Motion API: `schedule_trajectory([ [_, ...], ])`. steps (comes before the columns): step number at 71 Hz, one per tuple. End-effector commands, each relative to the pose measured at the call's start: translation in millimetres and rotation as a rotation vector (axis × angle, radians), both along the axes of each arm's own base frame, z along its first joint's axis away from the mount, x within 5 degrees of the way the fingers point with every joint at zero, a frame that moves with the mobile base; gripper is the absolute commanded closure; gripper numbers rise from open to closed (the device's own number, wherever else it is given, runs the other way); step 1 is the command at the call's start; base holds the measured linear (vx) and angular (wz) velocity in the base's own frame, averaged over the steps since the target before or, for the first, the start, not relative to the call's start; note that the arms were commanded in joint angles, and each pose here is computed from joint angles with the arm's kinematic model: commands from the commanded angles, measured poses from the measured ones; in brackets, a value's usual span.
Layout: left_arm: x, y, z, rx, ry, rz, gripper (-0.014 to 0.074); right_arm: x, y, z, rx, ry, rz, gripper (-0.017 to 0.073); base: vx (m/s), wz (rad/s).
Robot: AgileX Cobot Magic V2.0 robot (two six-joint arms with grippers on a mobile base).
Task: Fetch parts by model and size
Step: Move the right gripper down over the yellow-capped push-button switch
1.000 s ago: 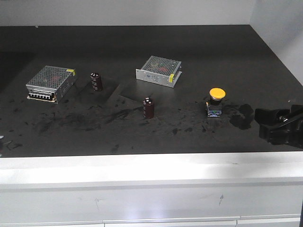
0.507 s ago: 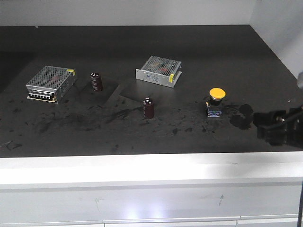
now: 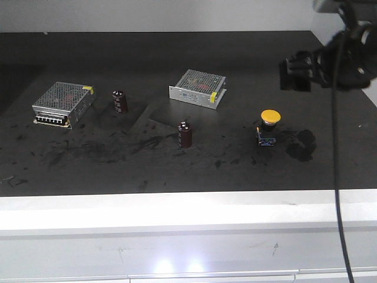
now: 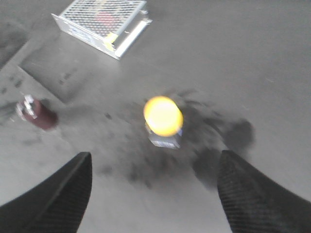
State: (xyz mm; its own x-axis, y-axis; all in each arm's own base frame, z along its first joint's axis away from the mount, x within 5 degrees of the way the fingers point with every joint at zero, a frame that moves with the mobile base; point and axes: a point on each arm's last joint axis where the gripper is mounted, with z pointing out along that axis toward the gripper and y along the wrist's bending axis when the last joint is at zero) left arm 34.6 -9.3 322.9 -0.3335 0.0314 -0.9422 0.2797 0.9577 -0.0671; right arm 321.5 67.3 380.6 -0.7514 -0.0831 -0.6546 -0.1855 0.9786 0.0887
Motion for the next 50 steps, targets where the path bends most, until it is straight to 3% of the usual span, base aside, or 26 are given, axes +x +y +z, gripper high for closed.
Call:
schedule_trajectory([
  [1,2,-1.3,13,-0.035,-0.077,-0.006,0.0599,14,5,21,0.014,-0.008,0.021,0.0041,0.00,0.00],
  [25,2,-1.2,13,-0.035,-0.078,-0.006,0.0599,74,22,-6,-0.007,0.182,0.016,0.0041,0.00,0.00],
  [34,2,-1.2,13,-0.035,-0.078,-0.006,0.0599,84,35,-15,-0.078,0.177,0.033,0.0041,0.00,0.00],
  [39,2,-1.2,13,-0.035,-0.078,-0.006,0.0599,88,38,-18,-0.110,0.171,0.015,0.0041,0.00,0.00],
  [50,2,-1.1,13,-0.036,-0.080,-0.006,0.0599,94,34,-29,-0.117,0.208,-0.053,0.0041,0.00,0.00],
])
